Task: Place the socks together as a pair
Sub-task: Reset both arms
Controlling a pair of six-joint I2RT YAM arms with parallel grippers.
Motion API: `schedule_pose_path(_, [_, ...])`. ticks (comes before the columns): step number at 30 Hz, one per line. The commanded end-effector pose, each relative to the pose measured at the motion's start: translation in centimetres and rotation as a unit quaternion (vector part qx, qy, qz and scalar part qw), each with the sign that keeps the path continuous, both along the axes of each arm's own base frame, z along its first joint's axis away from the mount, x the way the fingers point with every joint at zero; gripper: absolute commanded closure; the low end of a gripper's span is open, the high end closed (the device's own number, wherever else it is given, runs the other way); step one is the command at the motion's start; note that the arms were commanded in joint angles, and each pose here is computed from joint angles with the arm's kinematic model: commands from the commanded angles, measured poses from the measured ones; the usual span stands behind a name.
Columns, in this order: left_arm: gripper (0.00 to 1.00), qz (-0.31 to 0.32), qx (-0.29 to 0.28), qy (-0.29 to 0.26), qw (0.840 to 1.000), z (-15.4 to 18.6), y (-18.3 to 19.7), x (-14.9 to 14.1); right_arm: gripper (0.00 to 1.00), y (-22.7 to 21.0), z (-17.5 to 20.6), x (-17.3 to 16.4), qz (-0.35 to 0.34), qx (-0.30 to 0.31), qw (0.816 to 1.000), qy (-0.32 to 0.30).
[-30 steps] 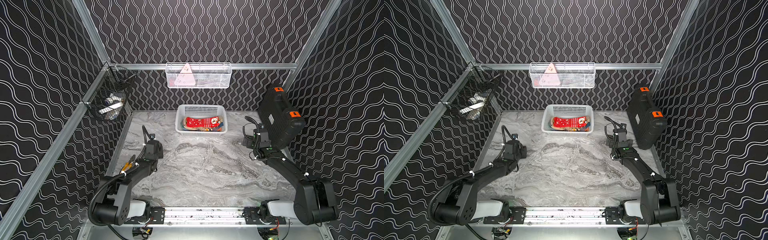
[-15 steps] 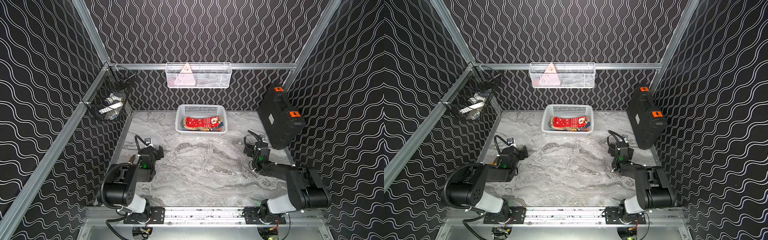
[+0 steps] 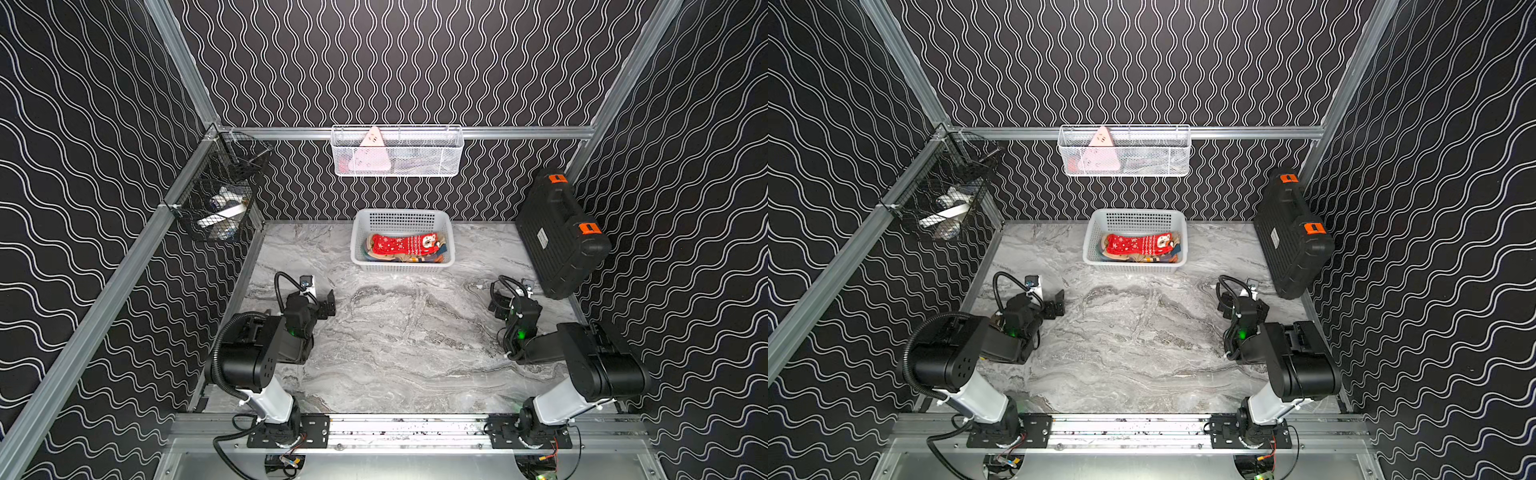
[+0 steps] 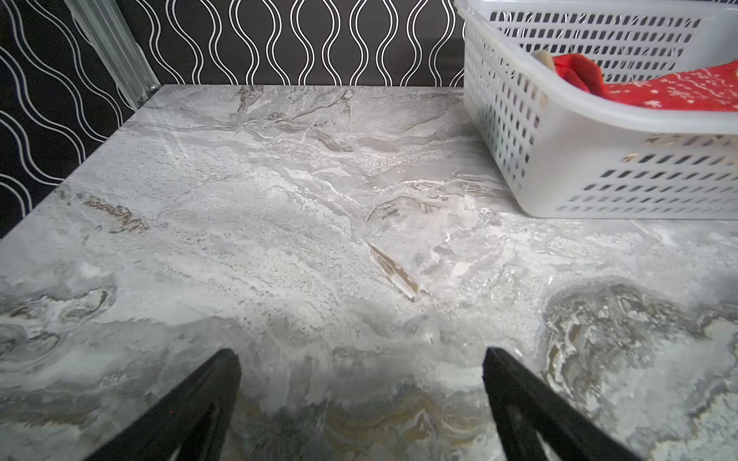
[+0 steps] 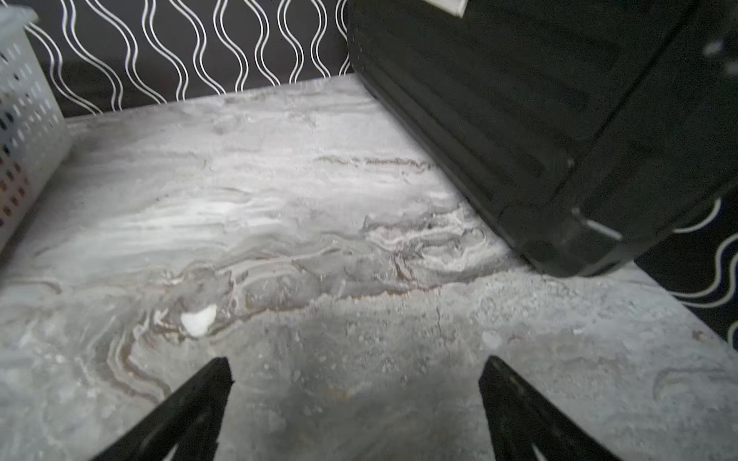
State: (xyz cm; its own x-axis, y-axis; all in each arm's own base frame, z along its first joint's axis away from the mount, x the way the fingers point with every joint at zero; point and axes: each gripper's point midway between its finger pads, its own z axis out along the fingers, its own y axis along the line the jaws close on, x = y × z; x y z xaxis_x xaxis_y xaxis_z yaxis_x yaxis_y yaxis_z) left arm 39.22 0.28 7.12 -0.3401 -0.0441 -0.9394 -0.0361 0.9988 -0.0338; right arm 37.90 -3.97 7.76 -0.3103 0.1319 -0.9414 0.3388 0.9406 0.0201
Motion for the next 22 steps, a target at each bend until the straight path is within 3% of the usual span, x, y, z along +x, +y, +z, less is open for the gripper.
schedule_pose_path(1, [0.0, -0.015, 0.028, 0.0, 0.999, 0.4, -0.8, 0.9, 0.0, 0.2, 1.0, 1.7, 0.012, 0.005, 1.0, -0.016])
schedule_pose_path(4, [0.01, -0.016, 0.028, -0.001, 0.999, 0.5, -0.8, 0.9, 0.0, 0.0, -0.1, 2.3, 0.036, 0.027, 0.999, -0.016])
schedule_pose_path(6, [0.01, -0.017, 0.028, 0.003, 0.999, 0.4, -0.9, 0.8, 0.0, -0.9, -0.2, 1.8, 0.003, 0.034, 0.999, -0.002])
schedule_pose_path(22, [0.01, -0.016, 0.028, -0.001, 0.999, 0.5, -0.8, 0.8, 0.0, -0.7, 0.4, 1.7, 0.012, 0.023, 0.999, -0.024])
